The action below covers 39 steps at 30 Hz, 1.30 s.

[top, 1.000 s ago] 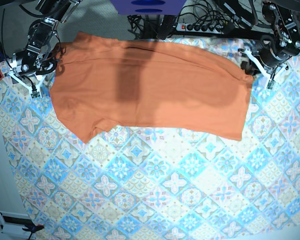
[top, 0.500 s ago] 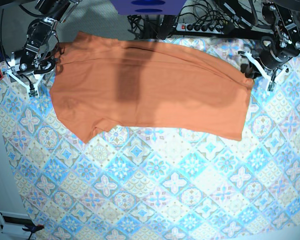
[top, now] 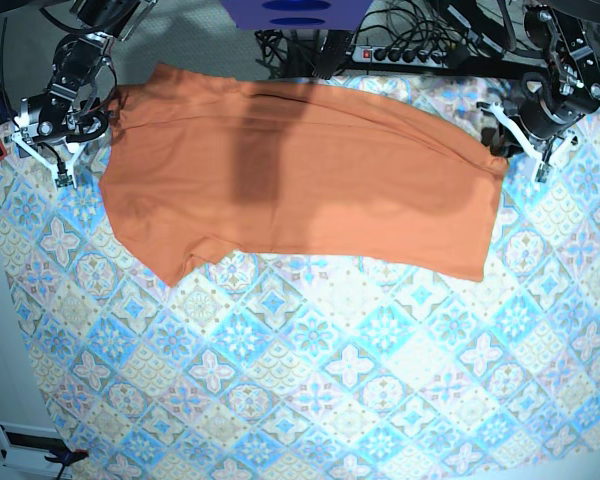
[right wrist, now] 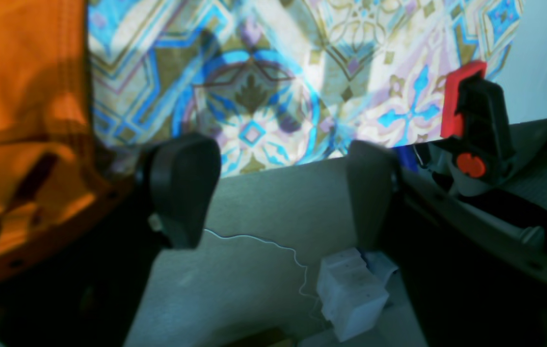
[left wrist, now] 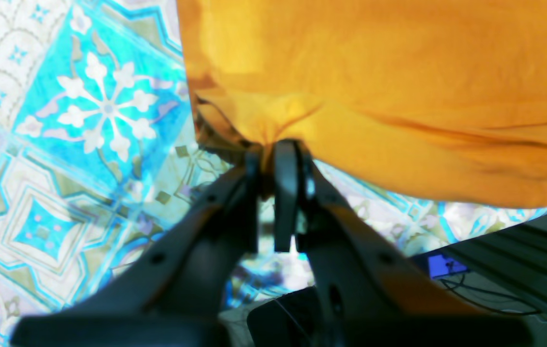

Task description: Fold the T-shirt properly

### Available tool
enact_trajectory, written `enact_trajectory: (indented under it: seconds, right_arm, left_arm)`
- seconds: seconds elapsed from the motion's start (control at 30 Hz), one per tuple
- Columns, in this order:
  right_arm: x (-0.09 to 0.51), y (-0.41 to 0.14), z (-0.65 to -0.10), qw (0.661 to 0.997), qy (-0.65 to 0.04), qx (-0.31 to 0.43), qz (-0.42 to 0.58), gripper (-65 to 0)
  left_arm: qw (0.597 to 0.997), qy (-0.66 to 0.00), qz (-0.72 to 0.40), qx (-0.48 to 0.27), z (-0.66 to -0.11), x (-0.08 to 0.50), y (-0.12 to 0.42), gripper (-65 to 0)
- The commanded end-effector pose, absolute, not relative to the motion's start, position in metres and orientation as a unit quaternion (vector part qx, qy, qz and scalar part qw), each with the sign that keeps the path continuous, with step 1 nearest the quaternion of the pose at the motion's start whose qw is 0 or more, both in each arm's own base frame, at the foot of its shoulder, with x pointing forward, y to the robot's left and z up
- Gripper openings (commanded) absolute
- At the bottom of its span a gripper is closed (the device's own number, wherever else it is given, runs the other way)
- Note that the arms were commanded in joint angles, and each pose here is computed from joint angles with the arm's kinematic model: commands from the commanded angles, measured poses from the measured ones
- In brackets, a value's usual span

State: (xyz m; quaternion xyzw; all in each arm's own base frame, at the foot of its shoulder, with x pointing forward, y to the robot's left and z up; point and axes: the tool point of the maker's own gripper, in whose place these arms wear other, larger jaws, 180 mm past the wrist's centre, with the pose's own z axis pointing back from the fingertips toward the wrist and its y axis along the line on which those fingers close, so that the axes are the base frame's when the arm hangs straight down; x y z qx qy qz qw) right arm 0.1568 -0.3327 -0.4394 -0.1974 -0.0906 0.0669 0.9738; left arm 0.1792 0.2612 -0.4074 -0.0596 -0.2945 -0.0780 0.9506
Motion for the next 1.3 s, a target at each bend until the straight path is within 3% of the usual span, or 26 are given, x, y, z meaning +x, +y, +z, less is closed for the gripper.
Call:
enact_trajectory:
  seconds: [0.0, 0.93, 1.27]
  right_arm:
    - [0.162, -0.341, -0.430, 0.970, -0.101, -0.213, 0.065, -21.8]
    - [0.166, -0.340, -0.428, 0.969, -0.105, -0.214, 0.065, -21.8]
    - [0.165, -0.340, -0.428, 0.969, -0.105, -0.214, 0.066, -21.8]
  left_arm:
    - [0.945, -0.312, -0.083, -0.053, -0.397, 0.186, 0.265, -65.0]
    - [0.946, -0.307, -0.086, -0.053, -0.399, 0.183, 0.264, -65.0]
    - [0.958, -0.269, -0.089, -0.048, -0.405, 0.179, 0.267, -65.0]
